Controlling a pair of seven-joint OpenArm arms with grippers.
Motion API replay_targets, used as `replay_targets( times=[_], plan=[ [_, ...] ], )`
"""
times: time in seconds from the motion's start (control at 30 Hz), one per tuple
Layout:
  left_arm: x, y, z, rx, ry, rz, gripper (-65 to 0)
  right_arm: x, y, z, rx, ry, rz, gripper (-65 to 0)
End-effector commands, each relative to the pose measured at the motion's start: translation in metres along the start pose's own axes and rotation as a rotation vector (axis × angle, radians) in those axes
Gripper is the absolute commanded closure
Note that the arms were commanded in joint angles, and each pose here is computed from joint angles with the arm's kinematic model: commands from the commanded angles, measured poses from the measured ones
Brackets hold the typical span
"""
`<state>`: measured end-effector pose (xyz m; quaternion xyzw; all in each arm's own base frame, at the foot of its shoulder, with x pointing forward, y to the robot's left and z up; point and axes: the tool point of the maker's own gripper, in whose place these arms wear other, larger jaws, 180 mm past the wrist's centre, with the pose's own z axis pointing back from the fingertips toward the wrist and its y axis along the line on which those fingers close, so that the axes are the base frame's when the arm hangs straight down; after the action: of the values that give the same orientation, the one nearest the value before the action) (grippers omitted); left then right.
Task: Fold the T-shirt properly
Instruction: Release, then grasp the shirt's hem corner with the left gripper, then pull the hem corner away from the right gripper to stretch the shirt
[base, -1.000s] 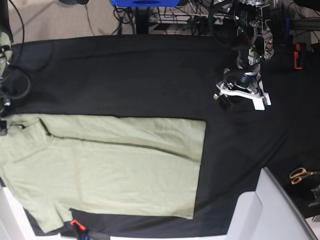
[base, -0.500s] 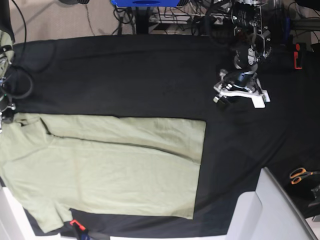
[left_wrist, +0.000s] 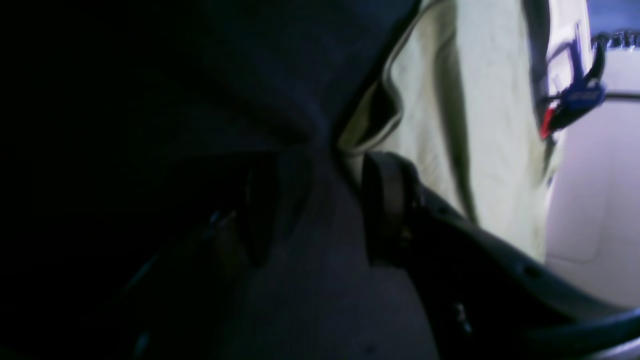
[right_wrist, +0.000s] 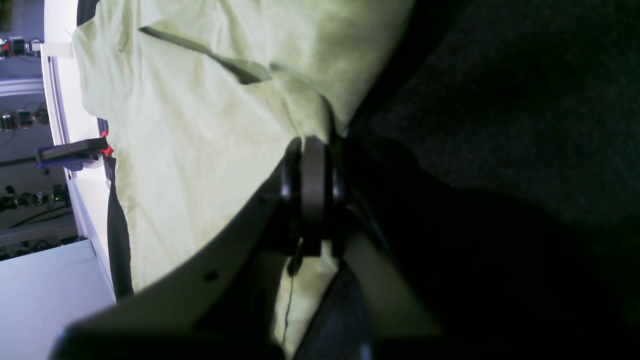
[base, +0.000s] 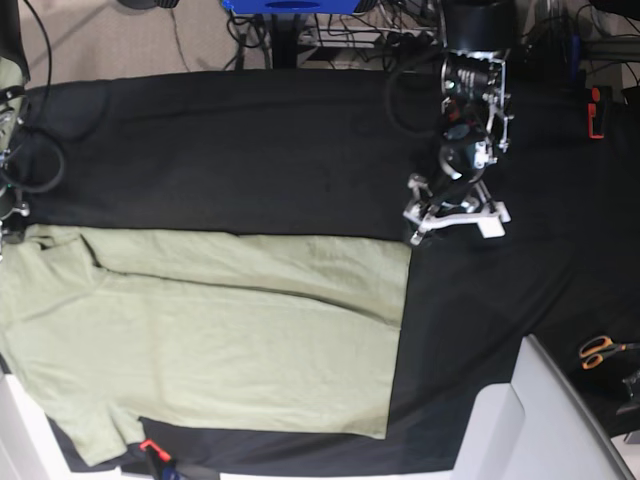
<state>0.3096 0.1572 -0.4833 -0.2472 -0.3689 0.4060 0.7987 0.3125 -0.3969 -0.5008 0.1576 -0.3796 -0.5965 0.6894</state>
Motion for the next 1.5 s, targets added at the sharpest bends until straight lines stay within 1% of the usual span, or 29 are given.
replay_targets(
  times=[0.0,0.17,0.33,0.63,0.67,0.7,0.8,0.83,0.97,1.07,1.23,1.33,1.4,1.47],
  plan=[
    [-0.002,-0.003,-0.004,0.002,0.015,0.007,-26.2,0.017,0.005,0.001,0.001,-0.031,0.012,0.0],
    [-0.017,-0.012,-0.014,-0.005,0.042,0.045,-26.2,0.017,0.005,0.001,0.001,-0.031,0.012,0.0],
    [-0.020,-0.021,-0.023,-0.013,0.057,0.043,-26.2,0.017,0.006,0.001,0.002,-0.031,0.012,0.0],
    [-0.031,-0.016,-0.043,0.032,0.107,0.074,-25.7,0.016,0.006,0.001,0.003,-0.029,0.012,0.0],
    [-0.032,-0.015,-0.045,0.035,0.112,0.076,-24.7,0.016,0.006,0.001,0.003,-0.029,0.012,0.0],
    [-0.034,-0.013,-0.045,0.042,0.116,0.079,-21.4,0.016,0.006,0.001,0.003,-0.029,0.012,0.0],
    [-0.034,-0.014,-0.046,0.041,0.118,0.079,-1.6,0.016,0.006,0.001,0.003,-0.029,0.012,0.0],
    [-0.034,-0.013,-0.046,0.043,0.118,0.079,0.0,0.016,0.006,0.001,0.003,-0.029,0.012,0.0],
    [-0.036,-0.005,-0.043,0.059,0.126,0.076,0.0,0.016,0.006,0.001,0.003,-0.029,0.012,0.0],
    [-0.036,0.009,-0.036,0.082,0.127,0.077,0.0,0.017,0.006,0.001,0.003,-0.030,0.012,0.0],
    [-0.026,0.003,-0.018,0.039,0.078,0.042,0.0,0.019,-0.003,0.004,-0.013,-0.028,0.021,0.0],
    [-0.015,0.005,-0.007,0.028,0.047,0.019,0.0,0.021,-0.003,0.008,-0.006,-0.005,0.045,0.0],
    [-0.012,0.011,-0.003,0.035,0.045,0.008,0.0,0.027,-0.004,0.013,0.000,-0.004,0.070,0.0],
    [-0.014,0.018,0.001,0.048,0.047,0.011,0.0,0.022,-0.001,0.015,0.014,0.003,0.090,0.0]
  ],
)
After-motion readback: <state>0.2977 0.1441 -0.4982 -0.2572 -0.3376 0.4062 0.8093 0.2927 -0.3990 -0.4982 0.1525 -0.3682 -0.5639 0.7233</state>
